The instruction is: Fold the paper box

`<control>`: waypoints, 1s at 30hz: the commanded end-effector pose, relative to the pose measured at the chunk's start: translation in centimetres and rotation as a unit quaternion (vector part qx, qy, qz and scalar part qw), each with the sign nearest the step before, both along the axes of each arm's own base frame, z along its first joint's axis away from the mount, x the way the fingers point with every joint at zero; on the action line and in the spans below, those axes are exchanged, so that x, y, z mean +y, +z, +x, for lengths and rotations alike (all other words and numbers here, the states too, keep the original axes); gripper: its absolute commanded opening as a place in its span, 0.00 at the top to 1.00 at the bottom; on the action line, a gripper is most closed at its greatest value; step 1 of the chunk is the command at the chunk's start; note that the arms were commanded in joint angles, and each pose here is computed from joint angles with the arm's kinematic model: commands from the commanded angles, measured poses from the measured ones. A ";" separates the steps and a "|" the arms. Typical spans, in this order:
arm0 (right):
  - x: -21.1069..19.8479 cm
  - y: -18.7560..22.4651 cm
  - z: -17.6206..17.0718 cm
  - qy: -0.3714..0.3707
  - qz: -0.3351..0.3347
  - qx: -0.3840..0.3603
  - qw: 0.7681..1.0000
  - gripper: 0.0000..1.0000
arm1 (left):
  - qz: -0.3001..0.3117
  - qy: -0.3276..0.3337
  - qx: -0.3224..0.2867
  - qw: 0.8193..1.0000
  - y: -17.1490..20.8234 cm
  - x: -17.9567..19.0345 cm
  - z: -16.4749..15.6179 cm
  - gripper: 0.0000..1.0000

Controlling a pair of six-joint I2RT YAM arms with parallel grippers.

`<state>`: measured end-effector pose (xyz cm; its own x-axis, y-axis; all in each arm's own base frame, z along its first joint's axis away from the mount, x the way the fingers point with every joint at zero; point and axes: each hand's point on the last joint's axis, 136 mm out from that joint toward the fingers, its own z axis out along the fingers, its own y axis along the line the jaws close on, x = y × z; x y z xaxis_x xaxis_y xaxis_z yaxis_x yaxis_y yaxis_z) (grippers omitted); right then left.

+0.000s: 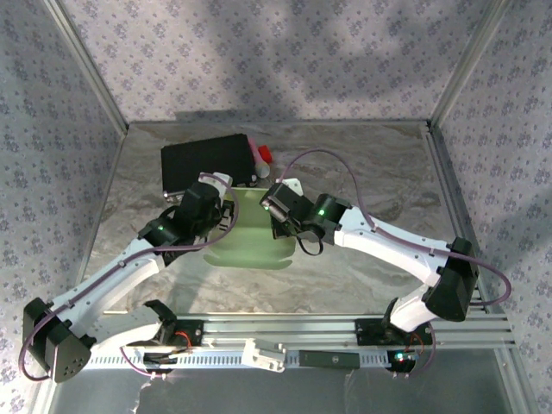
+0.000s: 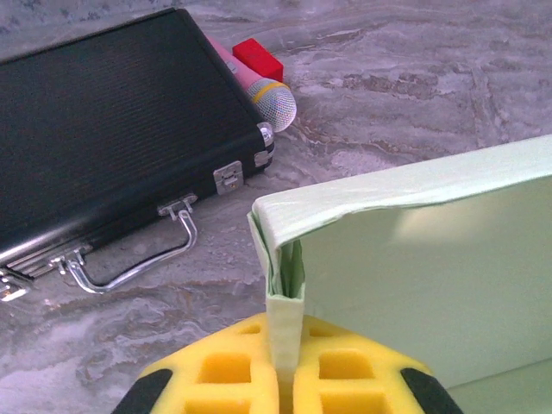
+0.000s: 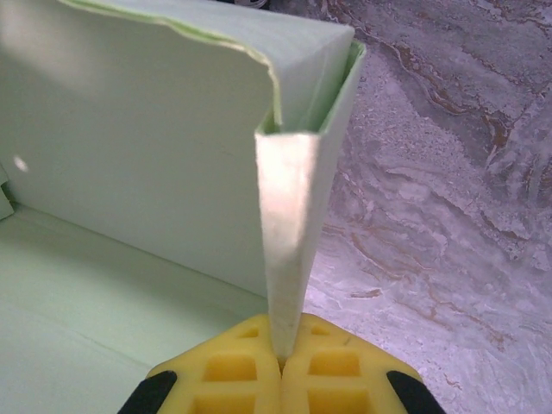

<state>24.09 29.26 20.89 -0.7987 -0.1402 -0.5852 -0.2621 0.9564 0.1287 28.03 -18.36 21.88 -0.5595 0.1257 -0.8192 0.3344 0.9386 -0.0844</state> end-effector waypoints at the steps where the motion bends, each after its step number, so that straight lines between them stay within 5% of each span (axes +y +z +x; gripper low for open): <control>1: 2.2 2.2 -0.2 0.017 0.045 -0.016 0.999 1.00 | -0.018 -0.025 -0.010 0.999 0.5 -1.4 -0.1 0.97; 6: 2.4 2.3 -0.4 0.016 0.046 -0.016 0.999 1.00 | -0.013 -0.021 -0.006 1.000 -0.1 -1.5 0.1 0.97; 9: 2.5 2.3 -0.3 0.016 0.045 -0.015 0.999 1.00 | -0.012 -0.019 -0.003 1.000 -0.3 -1.5 0.3 0.80; 13: 2.5 2.4 -0.4 0.015 0.047 -0.015 0.999 1.00 | -0.005 -0.014 -0.003 1.000 -0.6 -1.4 0.5 0.77; 22: 2.4 2.6 -0.5 0.017 0.049 -0.016 0.999 1.00 | 0.014 0.007 -0.010 1.000 -0.9 -0.6 0.9 1.00; 30: 2.5 2.2 -0.6 0.000 0.046 -0.010 0.999 1.00 | 0.054 0.068 -0.034 0.996 -0.9 1.0 1.1 1.00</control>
<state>23.71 29.81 21.24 -0.7992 -0.1201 -0.5890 -0.2507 0.9571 0.1450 28.85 -18.09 21.07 -0.5375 0.1301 -0.8332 0.2657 0.9638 -0.0209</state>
